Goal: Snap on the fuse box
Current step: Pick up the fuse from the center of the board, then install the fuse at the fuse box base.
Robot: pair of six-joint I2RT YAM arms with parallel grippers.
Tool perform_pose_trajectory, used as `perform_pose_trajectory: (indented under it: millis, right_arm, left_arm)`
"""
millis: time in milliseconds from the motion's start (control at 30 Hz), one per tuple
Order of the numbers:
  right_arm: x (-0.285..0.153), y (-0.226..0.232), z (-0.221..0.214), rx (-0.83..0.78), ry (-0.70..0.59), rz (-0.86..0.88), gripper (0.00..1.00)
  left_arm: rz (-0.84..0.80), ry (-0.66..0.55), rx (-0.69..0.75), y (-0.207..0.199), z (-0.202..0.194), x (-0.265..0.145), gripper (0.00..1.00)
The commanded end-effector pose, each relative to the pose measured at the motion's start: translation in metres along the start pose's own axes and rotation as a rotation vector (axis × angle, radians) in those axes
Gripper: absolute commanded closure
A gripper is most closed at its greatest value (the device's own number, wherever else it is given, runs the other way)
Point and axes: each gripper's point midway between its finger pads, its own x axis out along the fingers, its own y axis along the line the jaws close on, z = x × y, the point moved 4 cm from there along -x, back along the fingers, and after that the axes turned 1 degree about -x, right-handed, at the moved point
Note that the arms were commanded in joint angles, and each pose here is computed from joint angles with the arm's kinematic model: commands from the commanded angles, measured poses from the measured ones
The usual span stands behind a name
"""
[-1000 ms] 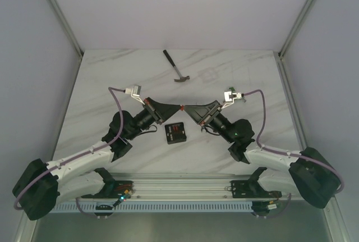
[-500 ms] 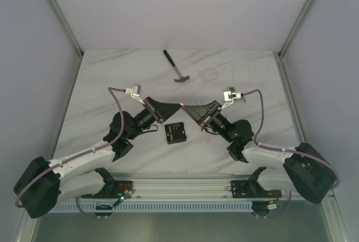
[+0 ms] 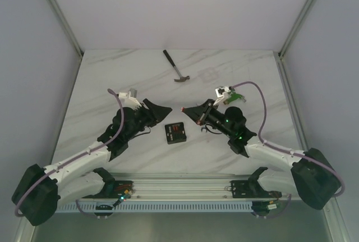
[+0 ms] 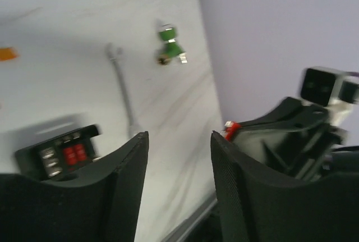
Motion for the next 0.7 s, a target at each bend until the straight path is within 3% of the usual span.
perform_pose_trajectory:
  millis: [0, 333, 667]
  right_arm:
    - [-0.002, -0.029, -0.012, -0.108, 0.147, -0.198, 1.0]
    - [-0.013, -0.071, -0.026, -0.296, 0.397, -0.521, 1.0]
    - [-0.013, -0.09, -0.048, -0.421, 0.621, -0.691, 1.0]
  left_arm:
    - [0.235, 0.063, 0.09, 0.059, -0.012, -0.006, 0.4]
    - [0.429, 0.216, 0.091, 0.109, -0.04, 0.002, 0.14]
    - [0.412, 0.327, 0.072, 0.111, -0.064, 0.016, 0.09]
